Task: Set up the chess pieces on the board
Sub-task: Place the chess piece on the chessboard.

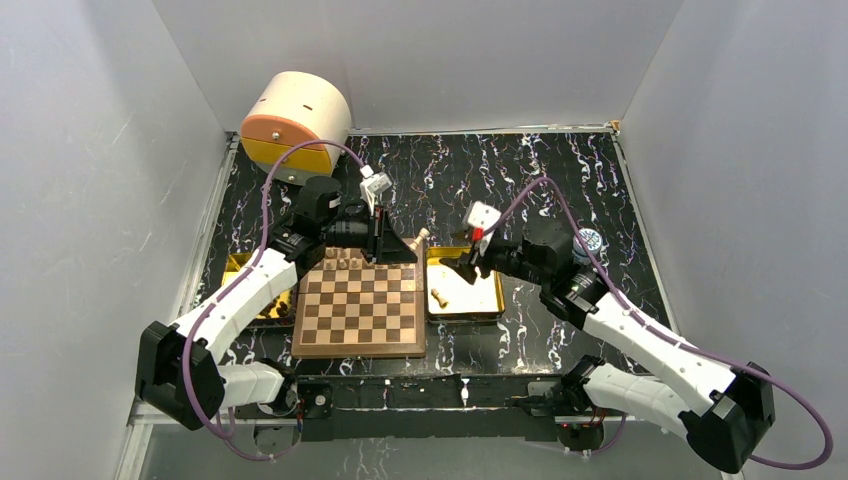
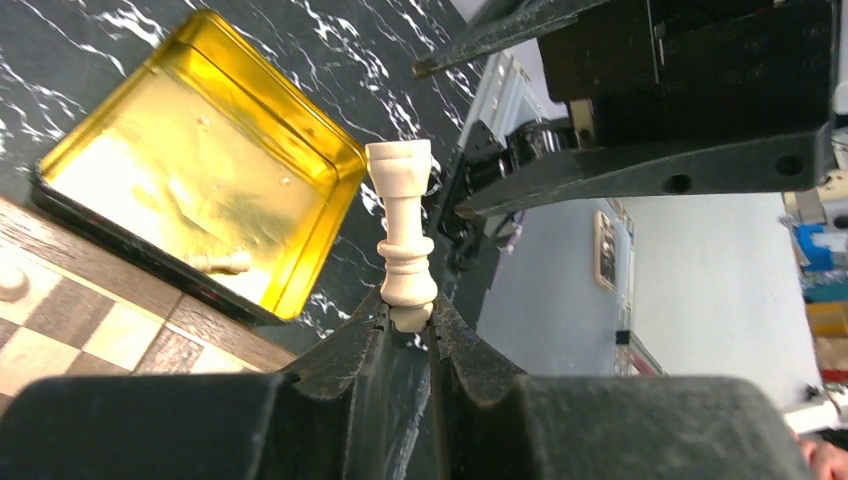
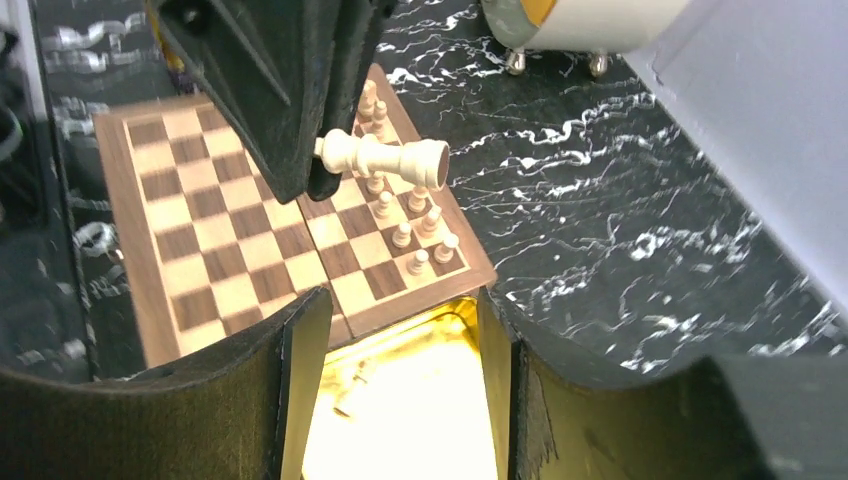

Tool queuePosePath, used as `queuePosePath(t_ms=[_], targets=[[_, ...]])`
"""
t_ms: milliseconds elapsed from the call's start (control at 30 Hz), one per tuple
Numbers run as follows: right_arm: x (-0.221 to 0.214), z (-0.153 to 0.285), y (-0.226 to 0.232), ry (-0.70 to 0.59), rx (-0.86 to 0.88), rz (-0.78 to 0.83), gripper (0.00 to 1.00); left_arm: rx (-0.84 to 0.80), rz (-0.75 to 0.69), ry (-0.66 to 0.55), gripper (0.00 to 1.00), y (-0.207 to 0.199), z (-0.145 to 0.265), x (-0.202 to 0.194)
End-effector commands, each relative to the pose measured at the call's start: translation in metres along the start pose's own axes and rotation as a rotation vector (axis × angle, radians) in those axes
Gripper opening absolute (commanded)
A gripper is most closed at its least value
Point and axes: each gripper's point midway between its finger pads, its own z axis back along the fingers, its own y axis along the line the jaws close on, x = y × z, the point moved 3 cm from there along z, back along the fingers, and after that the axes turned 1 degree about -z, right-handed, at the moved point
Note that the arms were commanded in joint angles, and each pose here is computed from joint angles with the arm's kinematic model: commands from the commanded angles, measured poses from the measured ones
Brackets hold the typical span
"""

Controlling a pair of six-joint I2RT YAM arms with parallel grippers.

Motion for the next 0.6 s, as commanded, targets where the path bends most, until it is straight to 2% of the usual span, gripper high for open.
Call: queuePosePath(t_ms=[0,333,567], targets=[[0.025,-0.004,0.004,-0.068,0.172,0.488,0.63,-0.086,0.012,0.08,0.0,-0.022,0.01,-0.006],[0.037,-0.036,-0.009,-0.053,0.223,0.755,0.61,-0.06,0.055,0.124,0.0,-0.019,0.013,-0.018],[0.024,-0.044,0.005,-0.01,0.327,0.886,0.56,-0.059,0.084,0.143,0.0,-0.017,0.012,-0.021]])
